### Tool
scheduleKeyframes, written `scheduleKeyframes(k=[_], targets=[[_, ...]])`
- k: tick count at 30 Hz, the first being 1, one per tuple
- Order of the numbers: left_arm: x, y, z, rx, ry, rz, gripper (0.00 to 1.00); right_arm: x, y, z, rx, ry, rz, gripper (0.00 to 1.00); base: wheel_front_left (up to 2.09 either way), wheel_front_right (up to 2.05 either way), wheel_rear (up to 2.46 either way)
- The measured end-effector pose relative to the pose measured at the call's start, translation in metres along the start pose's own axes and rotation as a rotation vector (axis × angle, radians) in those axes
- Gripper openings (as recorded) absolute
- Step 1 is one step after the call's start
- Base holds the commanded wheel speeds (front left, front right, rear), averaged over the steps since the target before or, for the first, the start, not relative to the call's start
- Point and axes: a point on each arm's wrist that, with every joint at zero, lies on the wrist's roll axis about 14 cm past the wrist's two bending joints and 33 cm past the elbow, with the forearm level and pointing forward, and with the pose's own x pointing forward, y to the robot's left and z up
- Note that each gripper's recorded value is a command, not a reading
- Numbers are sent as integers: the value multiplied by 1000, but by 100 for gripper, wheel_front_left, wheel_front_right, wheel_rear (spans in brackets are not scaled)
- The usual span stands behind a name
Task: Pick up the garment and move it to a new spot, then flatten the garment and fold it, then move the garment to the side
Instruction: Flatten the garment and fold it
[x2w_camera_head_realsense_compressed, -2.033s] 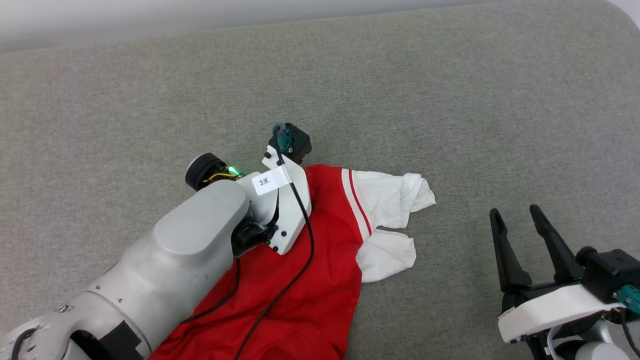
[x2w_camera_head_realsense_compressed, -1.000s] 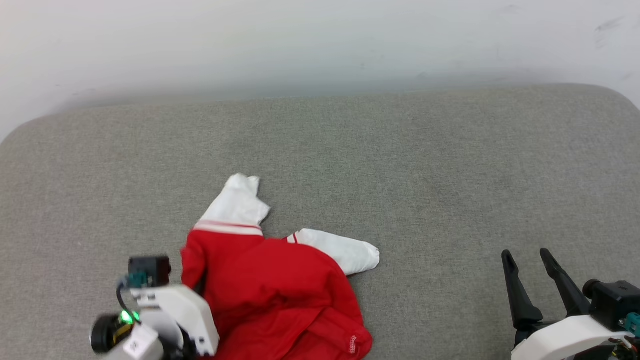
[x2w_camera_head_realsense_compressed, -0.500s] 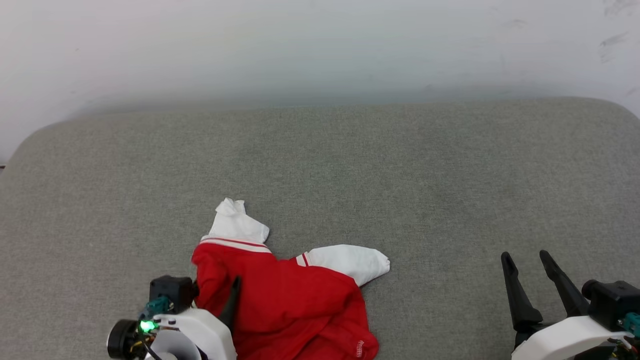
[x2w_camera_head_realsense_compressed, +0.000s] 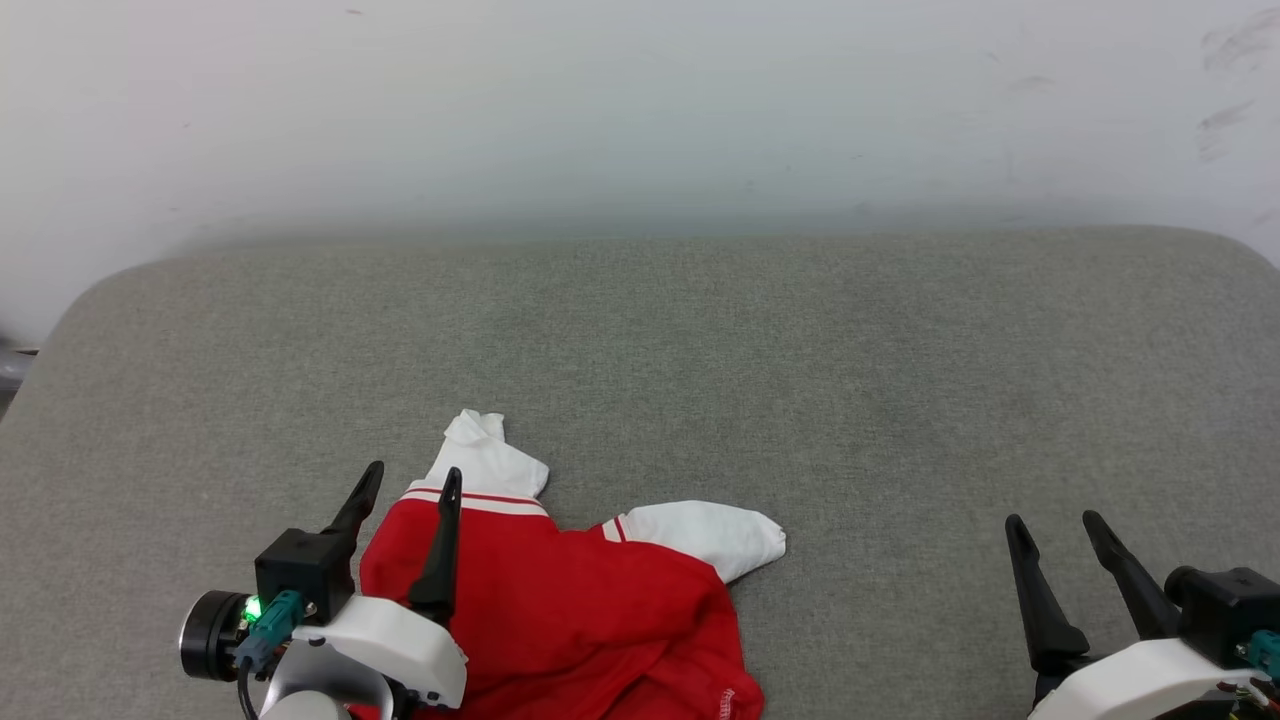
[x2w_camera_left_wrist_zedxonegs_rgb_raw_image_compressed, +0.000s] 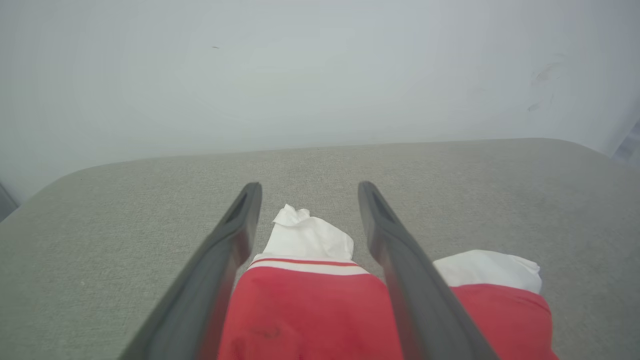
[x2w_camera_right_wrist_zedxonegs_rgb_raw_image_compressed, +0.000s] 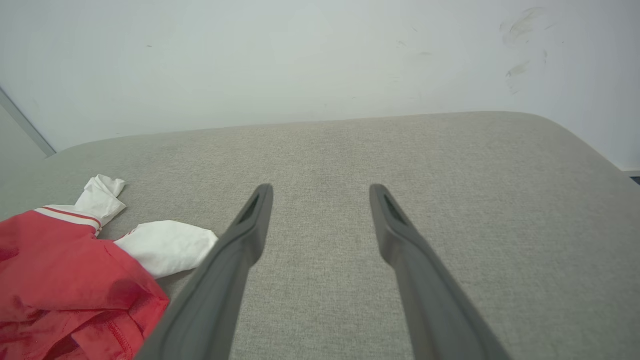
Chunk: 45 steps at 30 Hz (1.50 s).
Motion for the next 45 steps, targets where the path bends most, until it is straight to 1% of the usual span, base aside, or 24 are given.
scheduleKeyframes(k=[8, 11, 14, 17, 20, 25, 26, 27, 31, 32, 34, 35, 36, 37, 38, 39, 40, 42, 45], targets=[[-12, 11, 8, -3, -36, 42, 100, 3, 3, 1, -8, 6, 10, 100, 0, 0, 0], [-15, 15, 15, -7, -64, 62, 100, 8, 3, -10, -4, 55, 15, 100, 0, 0, 0], [-19, 21, 21, -13, -87, 88, 100, 20, 11, -26, -4, 131, 43, 100, 0, 0, 0], [-22, 26, 25, -17, -107, 108, 100, 36, 24, -46, -8, 241, 100, 100, 0, 0, 0], [-25, 32, 28, -25, -120, 130, 100, 52, 42, -62, -34, 358, 190, 100, 0, 0, 0], [-29, 42, 24, -44, -116, 174, 100, 70, 77, -89, -109, 552, 336, 100, 0, 0, 0], [-31, 46, 20, -46, -109, 191, 100, 74, 93, -99, -143, 619, 396, 100, 0, 0, 0], [-31, 46, 20, -46, -109, 191, 100, 74, 93, -99, -143, 619, 396, 100, 0, 0, 0], [-29, 52, 16, -50, -100, 208, 100, 77, 114, -122, -218, 738, 491, 100, 0, 0, 0], [-29, 54, 14, -50, -97, 214, 100, 77, 118, -127, -219, 761, 508, 100, 0, 0, 0], [-28, 57, 12, -49, -91, 223, 100, 73, 124, -143, -248, 831, 541, 100, 0, 0, 0], [-28, 58, 10, -51, -87, 227, 100, 68, 127, -151, -246, 876, 555, 100, 0, 0, 0], [-28, 60, 9, -50, -85, 234, 100, 64, 126, -158, -246, 926, 558, 100, 0, 0, 0], [-29, 61, 7, -49, -80, 236, 100, 61, 121, -165, -269, 977, 556, 100, 0, 0, 0], [-29, 62, 6, -48, -79, 241, 100, 59, 121, -169, -272, 1017, 556, 85, 0, 0, 0], [-29, 62, 6, -48, -78, 241, 100, 57, 122, -171, -257, 1044, 558, 31, 0, 0, 0], [-29, 62, 5, -50, -77, 241, 100, 56, 123, -173, -250, 1065, 561, 0, 0, 0, 0], [-29, 63, 4, -50, -76, 243, 100, 53, 124, -175, -242, 1090, 566, 0, 0, 0, 0], [-29, 64, 4, -45, -78, 247, 100, 53, 125, -175, -238, 1080, 574, 0, 0, 0, 0]])
